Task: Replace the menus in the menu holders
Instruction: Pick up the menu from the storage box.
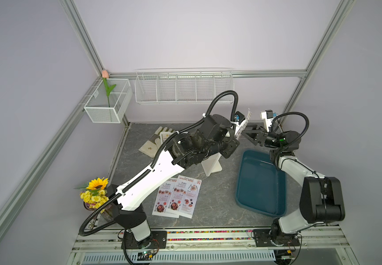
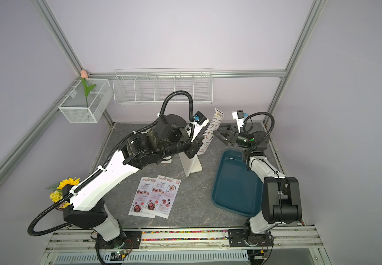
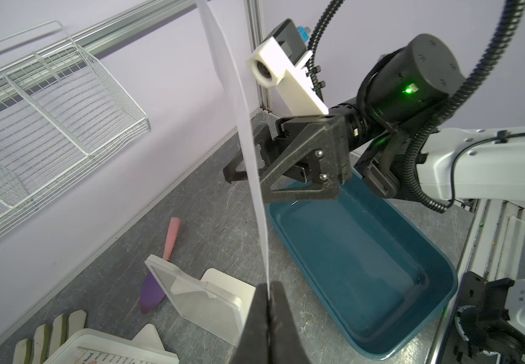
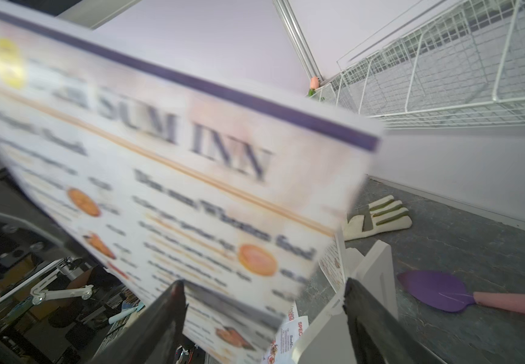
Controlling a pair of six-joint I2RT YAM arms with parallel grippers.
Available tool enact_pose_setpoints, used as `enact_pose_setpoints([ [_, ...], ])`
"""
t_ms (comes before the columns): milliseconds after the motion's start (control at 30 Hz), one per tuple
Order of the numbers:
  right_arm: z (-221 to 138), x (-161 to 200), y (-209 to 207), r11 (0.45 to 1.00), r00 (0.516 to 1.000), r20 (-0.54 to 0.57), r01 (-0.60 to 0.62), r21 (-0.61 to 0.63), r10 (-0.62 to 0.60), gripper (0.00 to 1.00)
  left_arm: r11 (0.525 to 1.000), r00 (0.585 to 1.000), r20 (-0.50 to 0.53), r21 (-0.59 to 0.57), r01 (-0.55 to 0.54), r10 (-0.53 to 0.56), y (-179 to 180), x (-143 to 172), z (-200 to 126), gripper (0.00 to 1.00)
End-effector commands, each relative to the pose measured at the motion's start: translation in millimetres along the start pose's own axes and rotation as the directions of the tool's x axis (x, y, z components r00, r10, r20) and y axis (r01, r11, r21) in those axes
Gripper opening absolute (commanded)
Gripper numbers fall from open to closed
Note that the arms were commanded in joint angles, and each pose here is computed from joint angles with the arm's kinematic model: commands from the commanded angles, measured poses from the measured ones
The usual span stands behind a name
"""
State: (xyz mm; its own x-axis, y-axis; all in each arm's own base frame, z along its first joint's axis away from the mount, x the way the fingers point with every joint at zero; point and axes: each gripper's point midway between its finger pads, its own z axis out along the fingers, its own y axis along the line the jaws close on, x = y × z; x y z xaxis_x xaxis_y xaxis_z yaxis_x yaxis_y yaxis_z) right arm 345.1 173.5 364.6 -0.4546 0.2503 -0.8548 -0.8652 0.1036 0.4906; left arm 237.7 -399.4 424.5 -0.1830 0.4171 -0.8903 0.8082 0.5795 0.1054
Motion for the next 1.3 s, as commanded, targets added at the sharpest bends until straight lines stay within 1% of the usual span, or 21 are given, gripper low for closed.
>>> enact_pose_setpoints([
  [0,1,-9,44,0.993,0.996,-0.008,0.09,-0.073,-0.091,0.81,1.0,0.999,0.04,0.017,0.025,-0.026,8,-6,-10,0.0],
  [67,2,-11,51,0.992,0.995,-0.011,0.094,-0.083,-0.095,0.81,1.0,0.998,0.05,0.022,0.022,-0.023,8,-7,-12,0.0],
  [200,3,-13,61,0.992,0.996,-0.017,0.087,-0.096,-0.089,0.77,0.999,0.998,0.057,0.007,0.032,-0.032,13,-9,-12,0.0],
  [333,-2,-16,69,0.996,0.999,0.004,0.049,-0.078,-0.049,0.73,0.998,0.995,0.079,-0.017,0.055,-0.053,22,-11,-13,0.0],
  [400,-7,-16,68,0.999,1.0,0.014,0.021,-0.034,-0.02,0.72,0.997,0.993,0.098,-0.023,0.07,-0.067,27,-14,-16,0.0],
  [500,-13,-9,66,0.996,1.0,-0.008,0.02,0.085,-0.019,0.73,0.997,0.99,0.117,-0.017,0.082,-0.079,28,-16,-20,0.0],
  [533,-15,-1,66,0.989,0.999,-0.038,0.015,0.148,-0.009,0.75,0.996,0.989,0.124,-0.008,0.085,-0.083,27,-17,-22,0.0],
  [567,-16,4,71,0.977,0.997,-0.074,0.044,0.208,-0.029,0.77,0.996,0.988,0.13,0.005,0.086,-0.086,25,-17,-23,0.0],
  [600,-16,6,78,0.97,0.993,-0.102,0.08,0.229,-0.058,0.78,0.996,0.987,0.136,0.015,0.088,-0.089,24,-18,-24,0.0],
  [700,-15,0,91,0.973,0.993,-0.104,0.08,0.215,-0.059,0.78,0.994,0.984,0.15,0.054,0.092,-0.099,17,-19,-23,0.0],
  [1000,-19,4,89,0.961,0.994,-0.085,0.09,0.26,-0.07,0.79,0.987,0.972,0.199,0.127,0.099,-0.124,8,-27,-38,0.0],
  [1133,-20,4,88,0.958,0.994,-0.067,0.099,0.268,-0.084,0.79,0.983,0.97,0.205,0.158,0.097,-0.129,3,-29,-43,0.0],
  [1267,-22,2,89,0.956,0.992,-0.057,0.124,0.266,-0.112,0.82,0.98,0.969,0.207,0.175,0.1,-0.136,1,-29,-50,0.0],
])
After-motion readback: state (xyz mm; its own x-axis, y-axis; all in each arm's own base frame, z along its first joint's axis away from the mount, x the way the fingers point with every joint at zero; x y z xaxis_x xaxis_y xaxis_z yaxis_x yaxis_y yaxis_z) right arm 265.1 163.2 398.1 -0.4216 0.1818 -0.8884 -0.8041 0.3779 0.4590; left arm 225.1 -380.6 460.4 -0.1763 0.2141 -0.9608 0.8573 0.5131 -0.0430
